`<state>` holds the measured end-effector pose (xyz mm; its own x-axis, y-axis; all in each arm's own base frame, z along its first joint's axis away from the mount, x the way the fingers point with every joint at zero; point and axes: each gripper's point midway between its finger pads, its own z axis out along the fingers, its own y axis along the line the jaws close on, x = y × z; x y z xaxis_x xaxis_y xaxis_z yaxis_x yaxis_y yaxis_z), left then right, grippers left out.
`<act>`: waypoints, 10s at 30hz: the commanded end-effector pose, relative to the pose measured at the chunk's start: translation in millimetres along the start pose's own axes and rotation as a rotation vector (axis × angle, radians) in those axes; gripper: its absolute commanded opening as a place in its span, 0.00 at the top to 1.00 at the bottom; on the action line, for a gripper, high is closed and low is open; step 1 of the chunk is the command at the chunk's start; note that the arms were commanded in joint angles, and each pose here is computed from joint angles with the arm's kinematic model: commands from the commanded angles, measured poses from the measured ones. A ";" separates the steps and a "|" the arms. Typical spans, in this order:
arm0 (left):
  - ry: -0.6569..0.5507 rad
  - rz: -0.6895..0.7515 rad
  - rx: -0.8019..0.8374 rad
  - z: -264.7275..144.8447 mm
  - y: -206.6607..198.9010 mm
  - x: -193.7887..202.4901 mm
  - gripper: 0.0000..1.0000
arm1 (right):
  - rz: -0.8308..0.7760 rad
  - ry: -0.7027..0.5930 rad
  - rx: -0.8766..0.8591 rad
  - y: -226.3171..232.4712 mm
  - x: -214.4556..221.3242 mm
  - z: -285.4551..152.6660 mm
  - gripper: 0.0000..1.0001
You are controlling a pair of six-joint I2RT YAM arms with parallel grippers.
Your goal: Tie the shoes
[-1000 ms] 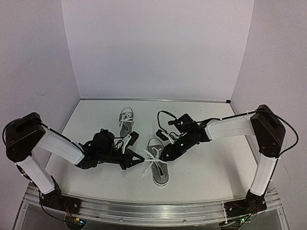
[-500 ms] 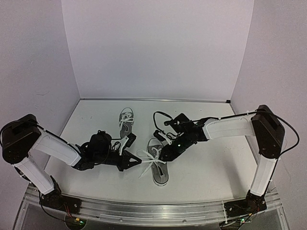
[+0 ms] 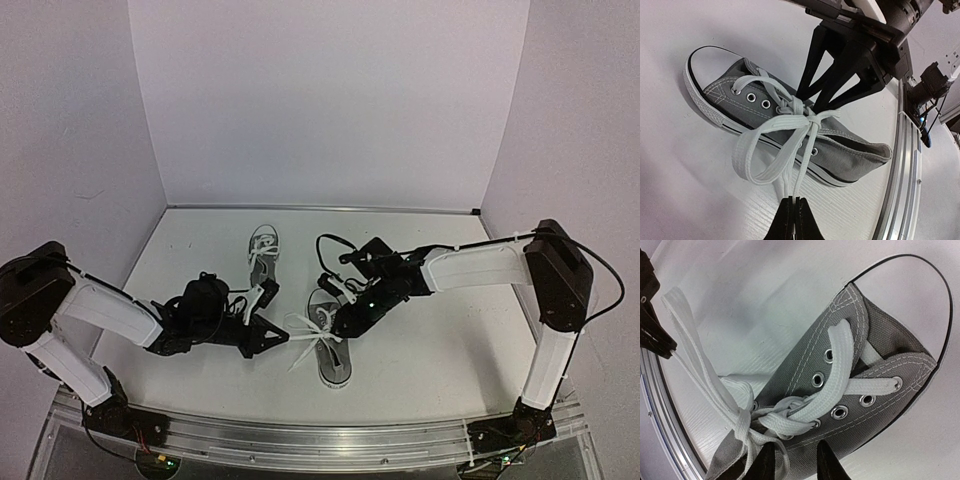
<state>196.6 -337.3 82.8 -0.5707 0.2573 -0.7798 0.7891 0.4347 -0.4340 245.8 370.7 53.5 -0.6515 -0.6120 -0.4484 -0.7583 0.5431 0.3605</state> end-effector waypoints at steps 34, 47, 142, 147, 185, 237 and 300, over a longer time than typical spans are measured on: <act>0.209 0.296 -0.029 29.9 -5.6 40.0 0.63 | -0.017 -0.012 -0.017 5.7 -7.0 3.9 1.00; 0.323 0.359 -0.141 53.6 8.0 53.8 0.71 | -0.009 -0.011 -0.021 4.8 -3.7 6.2 1.00; 0.086 0.298 -0.070 43.2 -57.7 -58.7 0.53 | -0.001 -0.110 -0.036 19.7 -21.5 -25.8 1.00; 0.109 0.230 -0.059 52.8 -56.6 -52.6 0.56 | 0.002 -0.102 -0.031 17.2 -19.4 -22.9 1.00; 0.204 0.168 -0.201 48.8 -18.3 -35.8 1.00 | 0.019 -0.101 0.014 6.1 -16.2 -22.7 1.00; 0.129 0.204 -0.244 25.1 -14.0 -65.2 1.00 | 0.115 -0.136 0.148 -36.8 -2.4 -46.6 1.00; 0.166 0.141 -0.016 46.9 -32.5 -46.3 0.70 | 0.090 -0.137 0.011 -16.0 -4.5 -38.3 0.75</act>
<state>202.4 -395.3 100.9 -0.4960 0.4669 -0.7321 0.8560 0.4043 -0.3222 257.6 338.0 61.6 -0.7235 -0.4941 -0.4821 -0.6804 0.6284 0.3770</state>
